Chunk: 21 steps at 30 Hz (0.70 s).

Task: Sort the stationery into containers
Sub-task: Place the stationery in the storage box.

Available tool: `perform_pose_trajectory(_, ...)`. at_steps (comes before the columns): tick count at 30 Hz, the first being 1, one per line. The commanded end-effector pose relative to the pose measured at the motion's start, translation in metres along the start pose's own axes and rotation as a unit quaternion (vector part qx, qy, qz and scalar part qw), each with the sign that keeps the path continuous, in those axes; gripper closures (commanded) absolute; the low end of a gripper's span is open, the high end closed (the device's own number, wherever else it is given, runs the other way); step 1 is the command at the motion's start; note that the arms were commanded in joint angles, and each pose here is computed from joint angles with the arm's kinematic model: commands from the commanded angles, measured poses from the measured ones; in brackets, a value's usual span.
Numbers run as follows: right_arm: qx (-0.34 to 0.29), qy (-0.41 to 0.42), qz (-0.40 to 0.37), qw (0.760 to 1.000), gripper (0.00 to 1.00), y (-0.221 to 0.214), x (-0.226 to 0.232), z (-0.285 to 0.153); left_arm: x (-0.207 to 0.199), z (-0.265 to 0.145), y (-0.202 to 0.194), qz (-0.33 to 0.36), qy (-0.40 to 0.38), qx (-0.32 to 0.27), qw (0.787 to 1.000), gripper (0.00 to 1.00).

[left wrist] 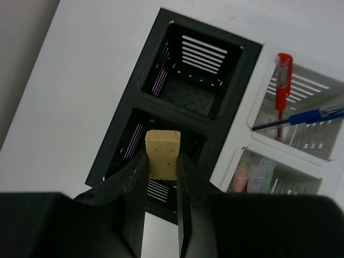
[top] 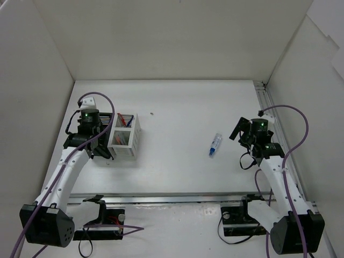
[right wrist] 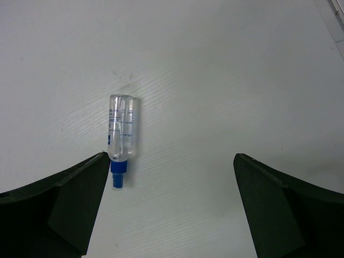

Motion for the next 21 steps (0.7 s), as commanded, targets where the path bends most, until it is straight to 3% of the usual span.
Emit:
perform_pose_trajectory(1,-0.016,0.01,0.001,1.0,0.02,0.009,0.007,0.005,0.01,-0.005,0.01,-0.071,0.016,-0.022,0.997,1.0)
perform_pose_trajectory(7,-0.005,0.006,-0.001,1.0,0.02,0.005,0.007,0.01,0.016,0.01,-0.018,-0.078,0.045,0.023,0.996,0.98)
perform_pose_trajectory(14,0.009,0.011,-0.007,1.0,0.02,0.001,0.01,0.014,0.012,0.025,-0.03,-0.078,0.04,0.052,0.995,0.77)
perform_pose_trajectory(16,0.013,0.014,-0.008,1.0,0.02,0.0,0.011,0.015,0.008,0.025,-0.031,-0.075,0.028,0.057,0.995,0.67)
perform_pose_trajectory(19,0.02,0.018,-0.007,1.0,0.02,-0.003,0.013,0.016,0.011,0.022,-0.029,-0.076,0.033,0.053,0.995,0.4)
perform_pose_trajectory(20,0.023,0.02,-0.008,1.0,0.02,-0.004,0.014,0.019,0.012,0.021,-0.03,-0.076,0.034,0.053,0.995,0.26)
perform_pose_trajectory(21,0.028,0.025,-0.005,0.999,0.02,-0.005,0.016,0.02,0.012,0.018,-0.026,-0.077,0.029,0.045,0.996,0.21)
Point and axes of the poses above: each gripper's point midway between its finger pads, its own z axis out along the fingers, its own x axis along the line the jaws close on, y = z × x, the point moved 1 cm from there along -z, back along the fingers, and after that the axes turned 7 degrees about z, right-handed, at the moved point
